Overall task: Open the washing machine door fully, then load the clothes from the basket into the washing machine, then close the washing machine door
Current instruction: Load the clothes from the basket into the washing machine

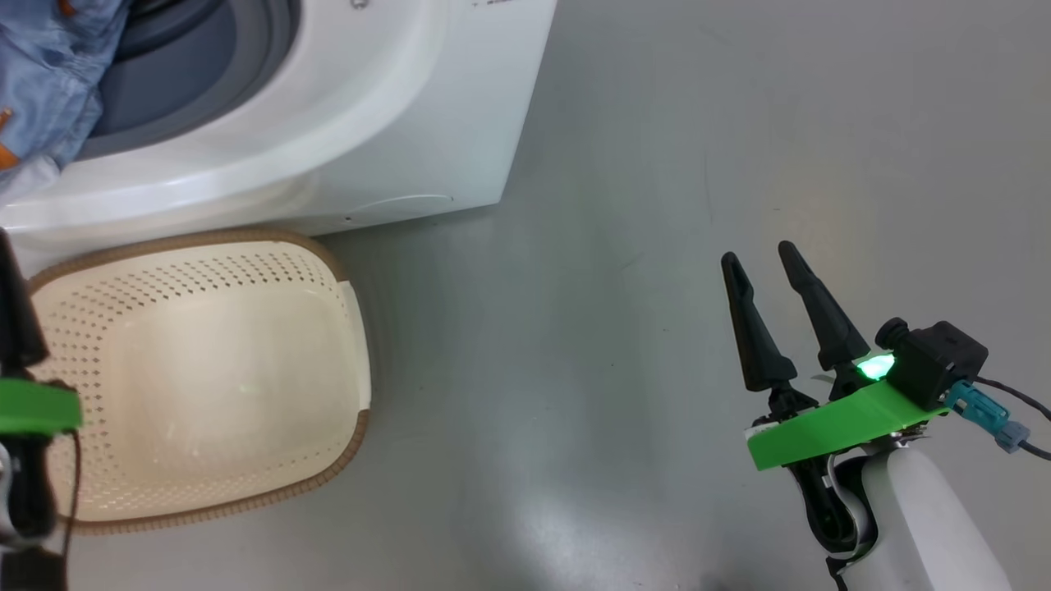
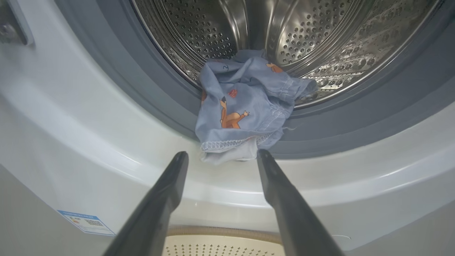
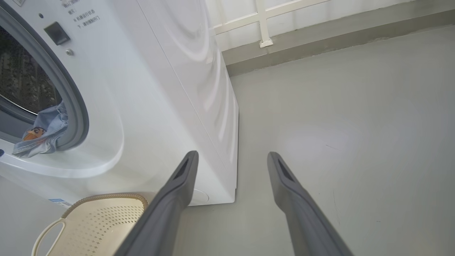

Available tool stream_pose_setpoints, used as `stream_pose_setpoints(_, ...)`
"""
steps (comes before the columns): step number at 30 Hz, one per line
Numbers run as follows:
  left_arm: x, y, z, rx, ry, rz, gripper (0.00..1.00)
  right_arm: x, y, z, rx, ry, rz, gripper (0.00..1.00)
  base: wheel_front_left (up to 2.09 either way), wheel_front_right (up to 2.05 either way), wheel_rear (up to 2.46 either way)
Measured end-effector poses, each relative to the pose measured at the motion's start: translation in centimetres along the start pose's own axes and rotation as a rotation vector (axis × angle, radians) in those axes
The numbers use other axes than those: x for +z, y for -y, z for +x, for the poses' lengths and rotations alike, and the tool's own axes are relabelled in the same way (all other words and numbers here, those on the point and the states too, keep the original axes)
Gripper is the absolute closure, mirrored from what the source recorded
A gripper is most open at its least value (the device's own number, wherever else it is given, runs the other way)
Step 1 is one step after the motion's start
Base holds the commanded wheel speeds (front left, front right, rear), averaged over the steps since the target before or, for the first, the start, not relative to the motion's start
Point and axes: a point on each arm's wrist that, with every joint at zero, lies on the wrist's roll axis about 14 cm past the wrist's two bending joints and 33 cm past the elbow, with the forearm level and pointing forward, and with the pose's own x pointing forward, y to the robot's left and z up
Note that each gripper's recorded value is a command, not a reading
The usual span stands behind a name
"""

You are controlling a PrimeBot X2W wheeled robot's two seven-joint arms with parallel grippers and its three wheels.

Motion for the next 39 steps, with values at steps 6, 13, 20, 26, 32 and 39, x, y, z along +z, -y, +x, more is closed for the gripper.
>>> stream_pose_setpoints(6, -0.7, -0.3, 2.0, 0.002, -0.028, 0.012, 0.00, -0.4, 0.3, 0.0, -0.013, -0.007, 0.003, 0.00, 0.00, 0.00, 0.00)
stream_pose_setpoints(13, -1.9, -0.5, 3.5, 0.002, -0.071, 0.014, 0.00, -0.4, 0.7, 0.3, -0.022, -0.006, 0.001, 0.00, 0.00, 0.00, 0.00)
stream_pose_setpoints(20, -2.1, -0.3, 4.4, -0.004, -0.077, 0.013, 0.82, -0.4, 0.8, 0.5, -0.026, -0.003, 0.002, 0.00, 0.00, 0.00, 0.00)
stream_pose_setpoints(26, -2.2, 0.2, 4.4, -0.019, -0.082, 0.015, 1.00, -0.4, 0.7, 0.6, -0.027, -0.001, 0.008, 0.00, 0.00, 0.00, 0.00)
stream_pose_setpoints(32, -0.2, 1.8, 5.0, -0.061, -0.009, 0.001, 1.00, -0.5, 0.6, 0.6, -0.026, -0.002, 0.010, 0.00, 0.00, 0.00, 0.00)
stream_pose_setpoints(39, 0.7, 5.1, 5.6, -0.154, 0.028, 0.008, 1.00, -0.8, 0.6, 0.8, -0.026, -0.005, 0.014, 0.00, 0.00, 0.00, 0.00)
